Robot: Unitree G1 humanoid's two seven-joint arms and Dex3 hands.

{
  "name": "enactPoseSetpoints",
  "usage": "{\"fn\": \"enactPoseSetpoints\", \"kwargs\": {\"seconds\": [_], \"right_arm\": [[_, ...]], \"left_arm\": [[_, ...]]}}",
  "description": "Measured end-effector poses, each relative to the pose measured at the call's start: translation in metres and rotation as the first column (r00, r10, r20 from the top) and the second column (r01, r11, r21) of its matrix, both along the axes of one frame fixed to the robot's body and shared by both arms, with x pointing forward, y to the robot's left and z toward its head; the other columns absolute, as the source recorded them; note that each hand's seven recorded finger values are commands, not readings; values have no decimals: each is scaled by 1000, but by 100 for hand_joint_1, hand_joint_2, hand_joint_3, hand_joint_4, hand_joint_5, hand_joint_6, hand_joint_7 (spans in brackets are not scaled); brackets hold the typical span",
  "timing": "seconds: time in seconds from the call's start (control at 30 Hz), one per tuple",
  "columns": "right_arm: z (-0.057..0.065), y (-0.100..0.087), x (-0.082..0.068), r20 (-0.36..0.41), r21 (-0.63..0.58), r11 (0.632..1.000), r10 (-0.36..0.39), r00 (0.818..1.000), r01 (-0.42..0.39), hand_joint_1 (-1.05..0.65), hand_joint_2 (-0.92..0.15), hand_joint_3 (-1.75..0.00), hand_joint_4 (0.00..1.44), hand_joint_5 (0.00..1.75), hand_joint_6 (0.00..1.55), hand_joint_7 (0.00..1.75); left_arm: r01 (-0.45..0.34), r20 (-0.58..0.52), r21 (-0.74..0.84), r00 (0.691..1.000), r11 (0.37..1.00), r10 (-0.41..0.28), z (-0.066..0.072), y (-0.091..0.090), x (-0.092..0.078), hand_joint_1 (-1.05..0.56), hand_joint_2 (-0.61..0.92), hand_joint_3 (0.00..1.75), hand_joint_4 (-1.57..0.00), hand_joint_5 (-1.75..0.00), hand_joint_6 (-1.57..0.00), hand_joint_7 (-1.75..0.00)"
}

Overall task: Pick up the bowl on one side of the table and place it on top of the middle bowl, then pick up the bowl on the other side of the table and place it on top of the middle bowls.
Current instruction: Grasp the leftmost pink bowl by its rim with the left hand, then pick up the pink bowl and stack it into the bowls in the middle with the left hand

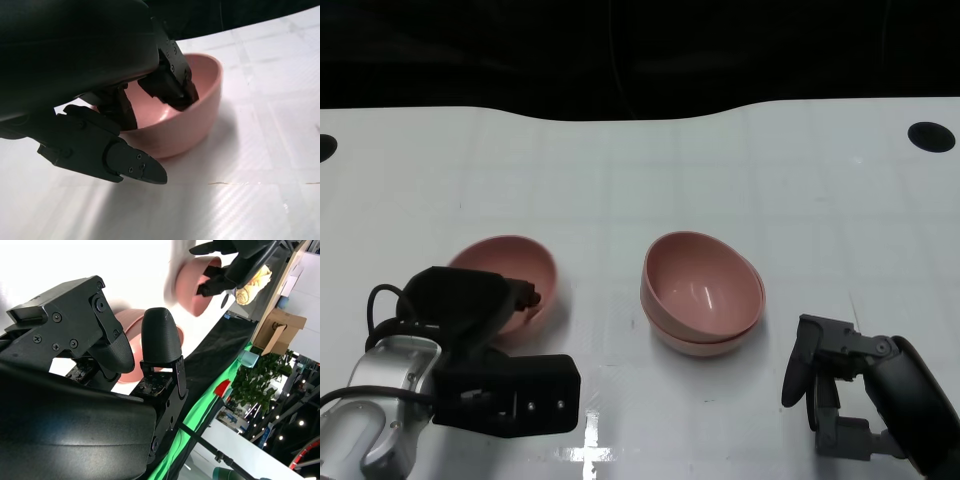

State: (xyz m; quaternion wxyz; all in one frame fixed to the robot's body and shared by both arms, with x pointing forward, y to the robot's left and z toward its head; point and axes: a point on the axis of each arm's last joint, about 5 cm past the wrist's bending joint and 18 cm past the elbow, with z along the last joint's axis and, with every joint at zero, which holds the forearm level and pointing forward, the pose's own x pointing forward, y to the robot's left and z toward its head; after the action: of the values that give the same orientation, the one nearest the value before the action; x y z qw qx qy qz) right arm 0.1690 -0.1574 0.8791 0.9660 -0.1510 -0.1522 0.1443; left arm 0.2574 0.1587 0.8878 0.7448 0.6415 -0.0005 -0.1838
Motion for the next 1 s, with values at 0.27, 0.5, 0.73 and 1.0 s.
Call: {"fn": "enactPoseSetpoints", "kwargs": {"seconds": [0.27, 0.5, 0.73, 1.0], "right_arm": [[0, 0, 0, 0, -11, 1000, 1, 1000, -1, -1, -22, -165, 95, 175, 81, 156], [-1, 1, 0, 3, -3, 1000, -5, 1000, 5, -2, -22, -166, 96, 175, 81, 154], [-2, 1, 0, 1, -1, 1000, -12, 1000, 12, -2, -22, -166, 96, 175, 82, 152], [-2, 1, 1, 2, 0, 1000, -15, 1000, 15, -2, -22, -166, 96, 175, 83, 152]], "left_arm": [[23, 33, -20, 999, 1000, -23, 0, 0, 5, -22, 92, 28, -83, -154, -122, -21], [41, 101, -92, 994, 995, -32, -1, -2, 6, -22, 63, 79, -88, -175, -72, -151], [54, 124, -107, 991, 993, -40, 2, -5, 9, -22, 62, 79, -88, -175, -67, -162], [71, 152, -123, 987, 990, -51, 5, -6, 9, -25, 52, 102, -89, -175, -63, -174]]}}
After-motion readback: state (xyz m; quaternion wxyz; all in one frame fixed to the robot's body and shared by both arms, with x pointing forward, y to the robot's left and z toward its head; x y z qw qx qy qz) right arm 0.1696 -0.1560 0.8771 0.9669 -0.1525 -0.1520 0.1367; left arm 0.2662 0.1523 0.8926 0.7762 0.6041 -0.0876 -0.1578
